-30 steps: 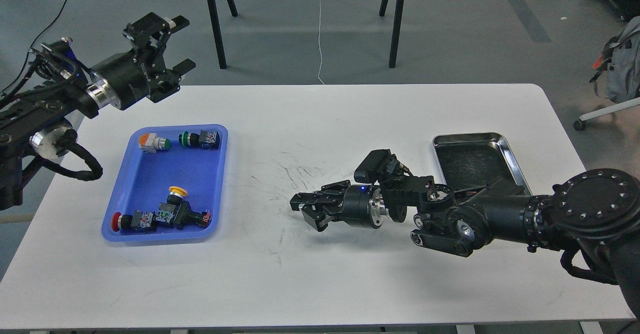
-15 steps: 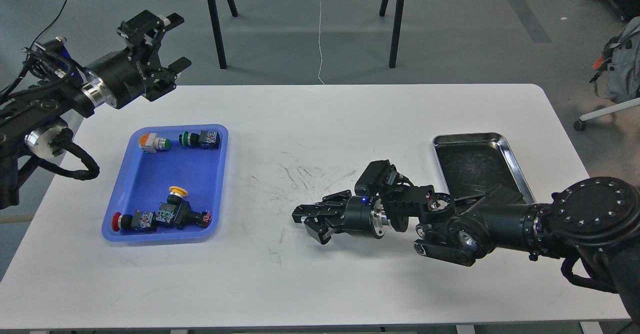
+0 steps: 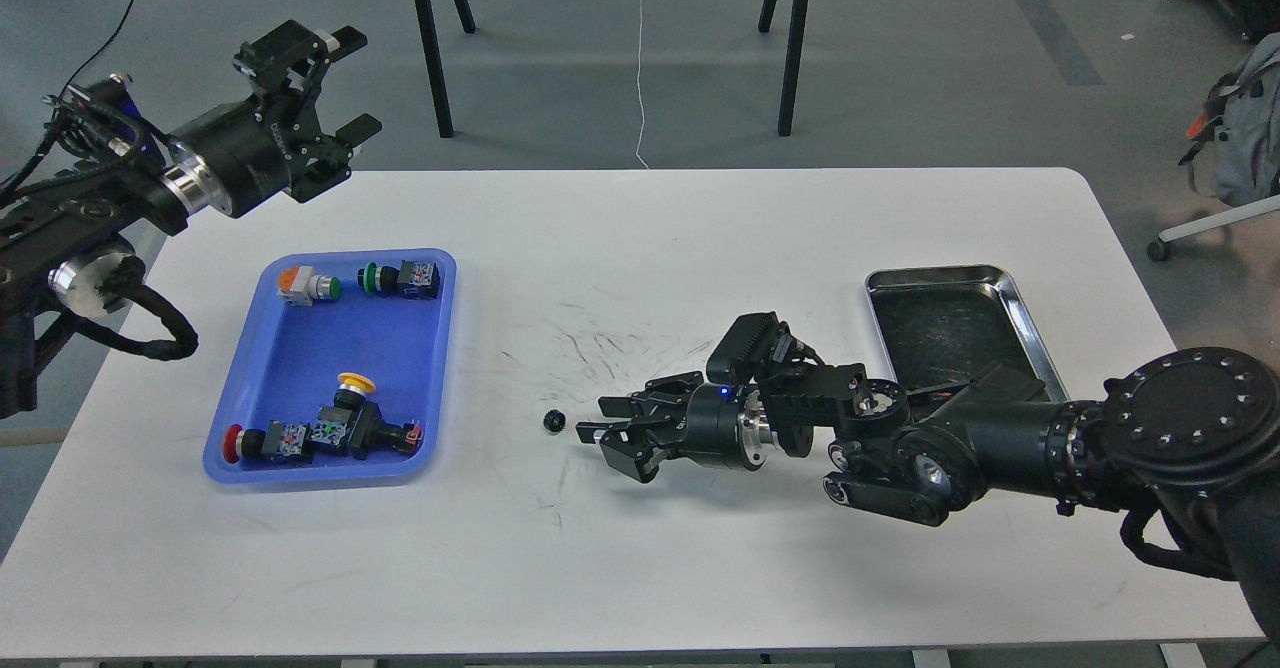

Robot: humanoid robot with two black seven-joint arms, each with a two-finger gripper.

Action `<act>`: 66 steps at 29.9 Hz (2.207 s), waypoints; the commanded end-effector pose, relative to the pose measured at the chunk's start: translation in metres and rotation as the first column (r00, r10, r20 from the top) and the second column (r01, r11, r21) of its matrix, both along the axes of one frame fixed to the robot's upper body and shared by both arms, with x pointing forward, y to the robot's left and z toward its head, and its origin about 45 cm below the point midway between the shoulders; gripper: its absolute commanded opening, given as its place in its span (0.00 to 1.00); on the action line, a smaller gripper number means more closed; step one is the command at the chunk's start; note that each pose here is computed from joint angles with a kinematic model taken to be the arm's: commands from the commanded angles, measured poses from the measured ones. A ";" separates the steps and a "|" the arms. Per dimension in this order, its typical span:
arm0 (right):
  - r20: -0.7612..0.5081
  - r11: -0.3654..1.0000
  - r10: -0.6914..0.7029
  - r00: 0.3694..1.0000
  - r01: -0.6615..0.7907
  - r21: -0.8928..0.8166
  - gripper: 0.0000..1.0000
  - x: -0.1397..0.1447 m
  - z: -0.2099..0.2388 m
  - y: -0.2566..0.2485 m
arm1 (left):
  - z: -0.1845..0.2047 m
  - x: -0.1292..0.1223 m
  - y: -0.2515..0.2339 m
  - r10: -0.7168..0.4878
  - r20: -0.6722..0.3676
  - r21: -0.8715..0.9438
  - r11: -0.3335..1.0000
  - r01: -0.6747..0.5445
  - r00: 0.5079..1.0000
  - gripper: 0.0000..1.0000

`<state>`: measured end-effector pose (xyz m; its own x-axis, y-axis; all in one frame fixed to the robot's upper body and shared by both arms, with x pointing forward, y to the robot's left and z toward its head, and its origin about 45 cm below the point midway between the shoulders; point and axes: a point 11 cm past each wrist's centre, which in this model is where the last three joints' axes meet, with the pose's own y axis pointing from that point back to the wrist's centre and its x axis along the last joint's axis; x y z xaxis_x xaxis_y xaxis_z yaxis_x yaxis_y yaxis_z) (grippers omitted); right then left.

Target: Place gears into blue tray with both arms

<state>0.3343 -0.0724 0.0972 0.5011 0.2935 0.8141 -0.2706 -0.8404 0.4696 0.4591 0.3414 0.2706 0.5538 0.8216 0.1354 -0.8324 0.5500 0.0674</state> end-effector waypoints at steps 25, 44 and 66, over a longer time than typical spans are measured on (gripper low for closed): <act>-0.167 0.828 -0.458 0.873 0.487 0.276 0.66 0.086 0.073 -0.073 | -0.023 -0.009 -0.007 -0.039 -0.056 0.052 0.998 0.041 0.998 1.00; -0.380 0.457 -0.690 0.616 0.778 0.431 0.76 0.129 0.126 -0.187 | -0.023 -0.040 -0.066 -0.324 -0.054 0.212 0.921 0.328 0.945 1.00; -0.547 0.133 -0.718 0.430 0.857 0.499 0.88 0.123 0.132 -0.263 | -0.060 -0.103 -0.126 -0.748 -0.184 0.727 0.333 0.600 0.638 1.00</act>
